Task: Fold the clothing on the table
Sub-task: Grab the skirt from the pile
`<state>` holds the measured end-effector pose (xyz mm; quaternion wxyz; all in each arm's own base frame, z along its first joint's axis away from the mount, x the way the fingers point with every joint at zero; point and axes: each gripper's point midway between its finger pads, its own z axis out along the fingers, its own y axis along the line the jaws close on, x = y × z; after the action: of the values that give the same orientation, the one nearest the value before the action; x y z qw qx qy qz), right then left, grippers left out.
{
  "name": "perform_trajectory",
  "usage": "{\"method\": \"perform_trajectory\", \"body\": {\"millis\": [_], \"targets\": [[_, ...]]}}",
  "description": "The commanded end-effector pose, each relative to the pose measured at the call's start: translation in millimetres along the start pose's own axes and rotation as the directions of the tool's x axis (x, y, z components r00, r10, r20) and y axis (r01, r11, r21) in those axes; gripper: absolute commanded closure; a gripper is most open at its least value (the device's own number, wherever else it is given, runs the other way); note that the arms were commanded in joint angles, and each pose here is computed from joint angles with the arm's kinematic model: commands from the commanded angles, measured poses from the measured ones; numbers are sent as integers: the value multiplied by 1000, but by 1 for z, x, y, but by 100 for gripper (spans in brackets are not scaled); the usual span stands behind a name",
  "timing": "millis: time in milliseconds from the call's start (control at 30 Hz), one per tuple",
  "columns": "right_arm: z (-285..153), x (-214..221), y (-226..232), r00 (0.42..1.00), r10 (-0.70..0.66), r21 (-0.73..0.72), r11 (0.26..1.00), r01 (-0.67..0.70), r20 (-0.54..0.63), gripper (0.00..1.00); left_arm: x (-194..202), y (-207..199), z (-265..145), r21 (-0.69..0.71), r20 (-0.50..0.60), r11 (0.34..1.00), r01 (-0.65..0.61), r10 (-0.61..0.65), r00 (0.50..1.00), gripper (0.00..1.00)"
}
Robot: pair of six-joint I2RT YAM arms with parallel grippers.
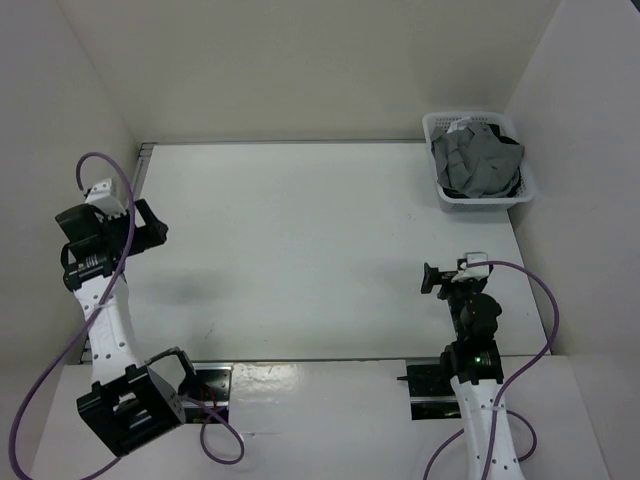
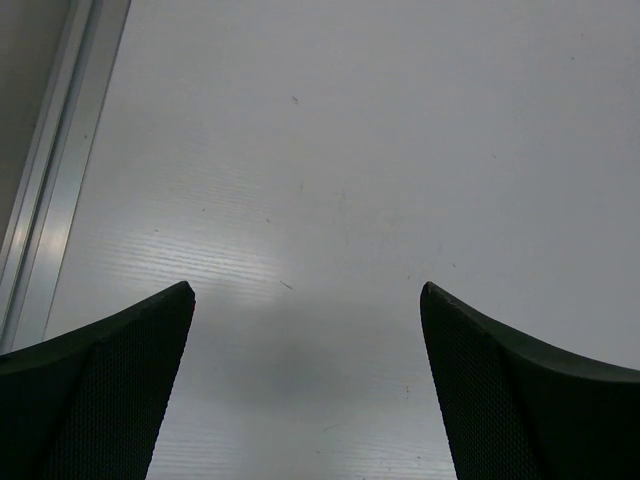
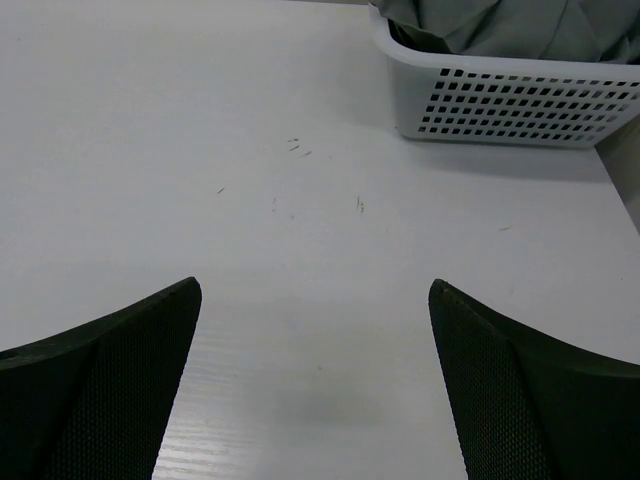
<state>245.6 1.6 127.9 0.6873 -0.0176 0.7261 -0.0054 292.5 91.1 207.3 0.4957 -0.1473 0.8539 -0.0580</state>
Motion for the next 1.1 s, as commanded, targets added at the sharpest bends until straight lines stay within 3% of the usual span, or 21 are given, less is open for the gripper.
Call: {"method": "perform_trajectory", "body": {"millis": [0,300,367,467,533,633,667,700,733,800,900,933,1000,1033,1067], "targets": [[1,-6,-4,997,-10,13,1000,9,74,2,-25,-1,-11,-24,93,998,-53,55,994,1],[1,-7,-3,997,-10,1,1000,10,75,2,-35,-11,-26,-8,151,997,-80,80,985,1],[-2,-27,6,990,-54,-50,997,61,127,2,-36,-15,-31,0,159,996,-94,93,983,1],[-13,-90,8,953,-62,-50,995,81,296,2,-32,-25,-31,49,157,993,-105,97,983,1],[-29,-141,1,900,-59,-4,998,67,432,2,-30,-25,-31,50,149,994,-101,93,984,1],[-61,-217,7,779,-152,16,984,180,608,2,-28,-26,-28,58,140,992,-113,104,985,1],[-51,-226,4,805,-115,7,991,137,581,2,-27,-29,-28,66,138,991,-118,108,985,1],[-65,-271,-13,787,-81,71,996,48,612,2,-27,-29,-28,66,138,991,-118,108,985,1],[-52,-273,-18,843,-26,67,998,-12,537,2,-27,-29,-28,66,138,991,-118,108,985,1],[-42,-317,-27,867,-53,98,995,4,496,2,-26,-31,-25,74,128,990,-118,108,986,1],[-36,-343,-20,919,-98,45,995,88,382,2,-25,-31,-24,72,116,989,-125,116,986,1],[-8,-335,-19,953,-108,5,994,112,284,2,-25,-31,-24,72,116,989,-125,116,986,1],[-2,-356,-27,970,-98,34,995,93,221,2,-26,-32,-25,72,116,989,-125,116,986,1],[27,-343,-41,989,-75,77,995,65,131,2,-26,-32,-25,72,116,989,-125,116,986,1],[34,-347,-47,992,-62,100,994,50,112,2,-28,-32,-27,71,125,988,-138,129,984,1]]}}
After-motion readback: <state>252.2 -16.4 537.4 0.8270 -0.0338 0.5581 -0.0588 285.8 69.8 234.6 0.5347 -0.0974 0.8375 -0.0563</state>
